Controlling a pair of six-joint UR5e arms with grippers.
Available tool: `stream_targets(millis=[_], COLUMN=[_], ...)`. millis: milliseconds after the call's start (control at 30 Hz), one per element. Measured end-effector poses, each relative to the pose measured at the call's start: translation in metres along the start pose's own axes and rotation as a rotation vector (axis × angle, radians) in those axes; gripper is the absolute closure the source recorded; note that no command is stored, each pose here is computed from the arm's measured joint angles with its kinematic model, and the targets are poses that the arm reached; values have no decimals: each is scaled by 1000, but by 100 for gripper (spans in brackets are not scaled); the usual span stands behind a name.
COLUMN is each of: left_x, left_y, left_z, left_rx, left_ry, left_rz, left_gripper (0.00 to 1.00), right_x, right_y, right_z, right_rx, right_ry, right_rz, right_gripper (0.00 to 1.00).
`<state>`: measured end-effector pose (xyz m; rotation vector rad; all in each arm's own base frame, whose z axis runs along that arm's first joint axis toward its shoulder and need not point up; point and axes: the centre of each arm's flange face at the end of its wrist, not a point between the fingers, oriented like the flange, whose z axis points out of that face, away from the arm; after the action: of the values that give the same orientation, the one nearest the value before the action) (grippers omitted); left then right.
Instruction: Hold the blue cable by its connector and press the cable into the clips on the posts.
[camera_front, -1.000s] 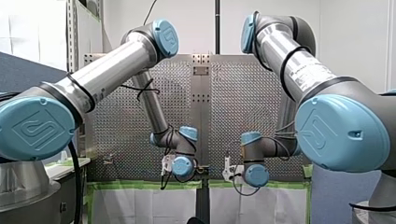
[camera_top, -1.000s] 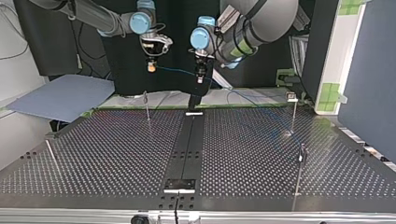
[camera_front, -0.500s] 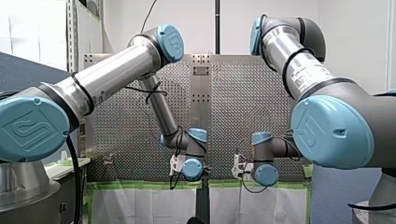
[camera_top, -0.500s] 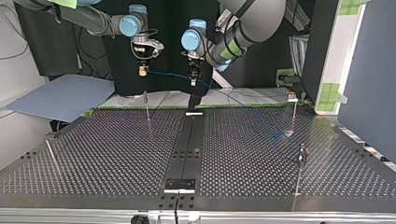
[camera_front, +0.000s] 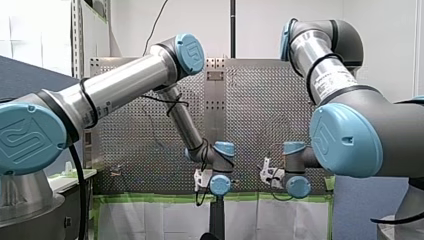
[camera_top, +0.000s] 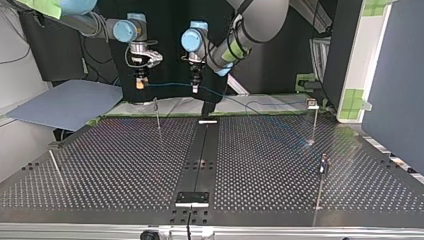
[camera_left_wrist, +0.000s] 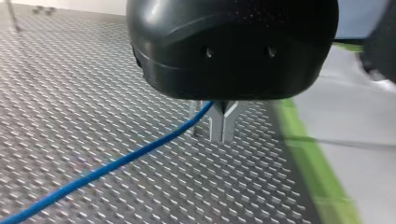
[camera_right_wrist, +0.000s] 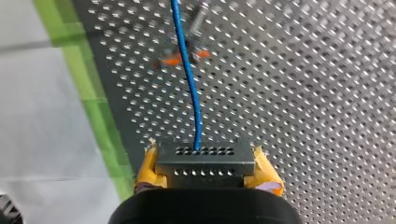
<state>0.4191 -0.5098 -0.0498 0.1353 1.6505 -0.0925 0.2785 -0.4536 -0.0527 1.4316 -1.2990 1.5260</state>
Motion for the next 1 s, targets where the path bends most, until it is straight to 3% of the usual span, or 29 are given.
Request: stream_targets(millis=[100,300,567,733,1000], left_x=[-8,-19,9,27,34], left_y=[-15,-40,-58,-64,-71], left_z=[0,0,3,8,25], left_rx=[0,10,53,58,53], left_ry=[-38,-79,-37,-18,-38], left_rz=[-26,-62,-47,-40,-66], left_gripper=[100,100,100,100,100], right_x=[6,12,18,25,27], right_y=[10,32,60,79,86], right_z=[7,13,17,24,39], right_rx=[6,3,1,1,17], right_ry=[26,36,32,48,64], right_rz=[15,14,23,13,5], right_gripper=[100,100,100,100,100])
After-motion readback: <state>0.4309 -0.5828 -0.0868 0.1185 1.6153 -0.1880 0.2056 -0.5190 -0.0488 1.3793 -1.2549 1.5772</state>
